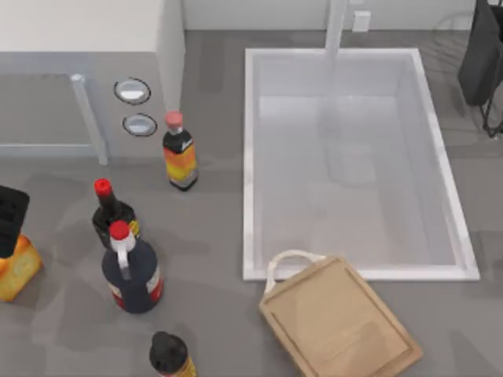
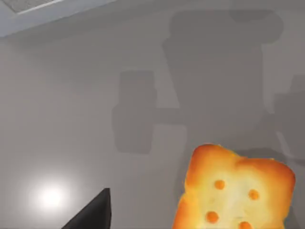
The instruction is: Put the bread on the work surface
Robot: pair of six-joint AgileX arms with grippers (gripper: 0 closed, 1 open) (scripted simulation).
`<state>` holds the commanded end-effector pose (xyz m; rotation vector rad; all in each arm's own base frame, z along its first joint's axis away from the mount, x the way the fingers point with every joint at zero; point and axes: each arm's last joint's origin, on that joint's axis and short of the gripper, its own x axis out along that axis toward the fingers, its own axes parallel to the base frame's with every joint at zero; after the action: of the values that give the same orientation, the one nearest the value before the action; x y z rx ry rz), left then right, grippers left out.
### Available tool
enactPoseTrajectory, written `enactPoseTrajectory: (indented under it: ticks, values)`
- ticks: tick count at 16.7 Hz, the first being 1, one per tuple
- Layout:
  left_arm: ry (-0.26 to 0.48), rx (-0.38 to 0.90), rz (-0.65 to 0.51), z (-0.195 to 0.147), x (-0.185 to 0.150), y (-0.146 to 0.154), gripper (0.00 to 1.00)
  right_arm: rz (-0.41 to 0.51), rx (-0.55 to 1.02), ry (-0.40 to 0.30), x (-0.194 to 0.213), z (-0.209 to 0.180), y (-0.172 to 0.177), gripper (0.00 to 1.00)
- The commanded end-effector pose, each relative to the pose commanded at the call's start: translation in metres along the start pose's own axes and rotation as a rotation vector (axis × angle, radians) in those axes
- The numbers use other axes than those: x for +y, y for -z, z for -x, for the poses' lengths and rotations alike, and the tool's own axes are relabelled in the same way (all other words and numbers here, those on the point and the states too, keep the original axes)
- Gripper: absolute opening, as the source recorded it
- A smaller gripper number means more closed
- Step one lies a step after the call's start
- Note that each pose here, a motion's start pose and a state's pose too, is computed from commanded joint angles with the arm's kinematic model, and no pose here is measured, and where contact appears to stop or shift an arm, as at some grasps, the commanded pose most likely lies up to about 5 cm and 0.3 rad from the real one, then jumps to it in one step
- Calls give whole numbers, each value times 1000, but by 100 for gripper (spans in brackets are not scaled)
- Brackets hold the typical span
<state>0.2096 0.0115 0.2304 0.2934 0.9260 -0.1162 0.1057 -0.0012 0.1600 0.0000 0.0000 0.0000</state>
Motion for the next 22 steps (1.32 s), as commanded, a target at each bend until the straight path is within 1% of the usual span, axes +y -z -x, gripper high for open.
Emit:
enactPoseTrajectory:
  ticks: [3, 5, 7, 9, 11, 16, 19, 22]
  values:
    - [102, 230, -90, -35, 8, -22, 100, 0, 0, 0, 0, 0, 0, 100]
    - [167, 357, -144, -56, 12, -32, 100, 0, 0, 0, 0, 0, 0, 100]
    - [223, 464, -185, -74, 16, -37, 100, 0, 0, 0, 0, 0, 0, 100]
    - [263, 540, -211, -85, 18, -40, 100, 0, 0, 0, 0, 0, 0, 100]
    - [282, 577, -221, -90, 20, -40, 100, 0, 0, 0, 0, 0, 0, 100]
    - [284, 578, -225, -91, 18, -39, 100, 0, 0, 0, 0, 0, 0, 100]
    - [291, 593, -223, -109, 14, -27, 100, 0, 0, 0, 0, 0, 0, 100]
    - [273, 558, -223, -129, 11, -17, 100, 0, 0, 0, 0, 0, 0, 100]
